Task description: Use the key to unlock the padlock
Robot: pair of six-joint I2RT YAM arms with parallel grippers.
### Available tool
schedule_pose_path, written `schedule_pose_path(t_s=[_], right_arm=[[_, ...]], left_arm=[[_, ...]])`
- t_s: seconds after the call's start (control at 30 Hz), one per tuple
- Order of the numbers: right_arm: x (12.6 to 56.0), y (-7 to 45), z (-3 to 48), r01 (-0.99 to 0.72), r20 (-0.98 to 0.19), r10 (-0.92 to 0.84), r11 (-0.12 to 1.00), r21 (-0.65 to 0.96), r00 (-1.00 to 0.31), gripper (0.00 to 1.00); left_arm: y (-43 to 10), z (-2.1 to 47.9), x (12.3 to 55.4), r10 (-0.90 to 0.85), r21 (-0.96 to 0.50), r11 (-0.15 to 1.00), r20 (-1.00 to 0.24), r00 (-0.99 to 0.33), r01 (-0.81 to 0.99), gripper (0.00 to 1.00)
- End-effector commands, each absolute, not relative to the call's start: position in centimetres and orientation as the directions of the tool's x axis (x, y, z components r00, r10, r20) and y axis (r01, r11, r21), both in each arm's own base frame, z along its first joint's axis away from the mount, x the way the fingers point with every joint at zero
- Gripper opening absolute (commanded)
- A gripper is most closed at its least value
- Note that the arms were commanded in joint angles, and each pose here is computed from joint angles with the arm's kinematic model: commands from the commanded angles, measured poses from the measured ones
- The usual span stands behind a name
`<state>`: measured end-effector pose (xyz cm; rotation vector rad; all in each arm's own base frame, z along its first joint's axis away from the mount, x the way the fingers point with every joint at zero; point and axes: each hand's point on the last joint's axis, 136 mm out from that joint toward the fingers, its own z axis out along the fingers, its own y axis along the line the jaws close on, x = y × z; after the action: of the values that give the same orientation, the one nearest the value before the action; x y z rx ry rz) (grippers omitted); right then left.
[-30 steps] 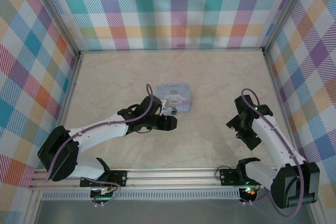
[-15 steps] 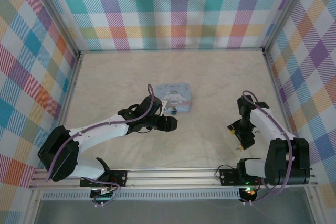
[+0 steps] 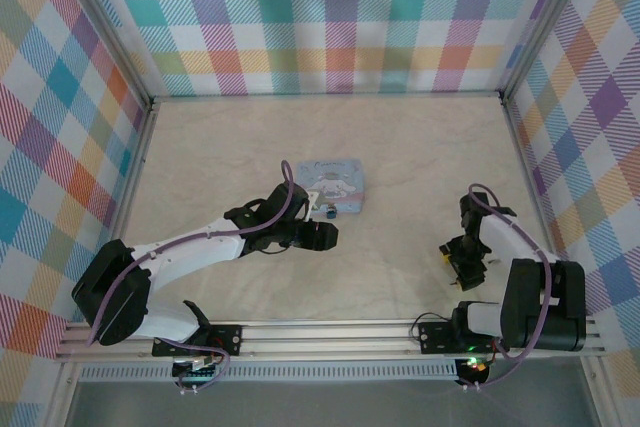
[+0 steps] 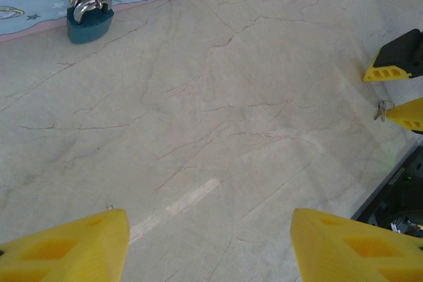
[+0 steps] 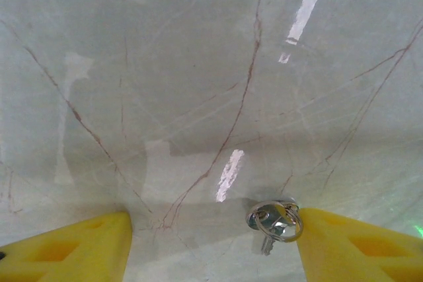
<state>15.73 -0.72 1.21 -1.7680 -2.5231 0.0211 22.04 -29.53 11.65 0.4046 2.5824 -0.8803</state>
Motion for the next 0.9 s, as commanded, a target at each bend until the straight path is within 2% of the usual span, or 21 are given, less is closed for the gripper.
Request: schedule_pose_path(t_s=[0.0,0.07,0.2,0.4,0.6,0.67,0.87], right_arm=[[15.4,-2.0,0.4,0.954,0.0,0.956,0.292,-0.067,-0.292,0.65],[15.3,-2.0,0.2,0.956,0.005,0.958,0.287,-0.067,-0.288,0.64],[15.1,-1.8,-0.3,0.958,0.024,0.959,0.282,-0.055,-0.281,0.5],[15.4,-1.4,-0.2,0.958,0.031,0.957,0.287,-0.012,-0.287,0.2],[15.5,-1.1,-0.2,0.956,0.043,0.955,0.292,0.019,-0.293,0.03],[15.9,-0.9,0.0,0.953,0.049,0.952,0.299,0.04,-0.301,0.0],[18.1,-0.5,2.5,0.926,0.022,0.939,0.334,0.173,-0.343,0.0]], left_arm=[[-29.8,11.9,21.7,0.168,-0.515,0.752,-0.454,-0.875,0.411,0.66],[-29.7,11.9,21.7,0.166,-0.513,0.755,-0.453,-0.876,0.408,0.66],[-29.7,11.9,21.8,0.161,-0.513,0.757,-0.452,-0.877,0.404,0.66],[-29.8,12.0,21.9,0.16,-0.514,0.757,-0.453,-0.877,0.404,0.66],[-29.7,12.1,21.9,0.16,-0.512,0.759,-0.453,-0.877,0.403,0.66],[-29.7,12.1,21.9,0.16,-0.512,0.759,-0.454,-0.877,0.403,0.66],[-29.7,12.8,22.0,0.152,-0.51,0.758,-0.467,-0.871,0.406,0.66]])
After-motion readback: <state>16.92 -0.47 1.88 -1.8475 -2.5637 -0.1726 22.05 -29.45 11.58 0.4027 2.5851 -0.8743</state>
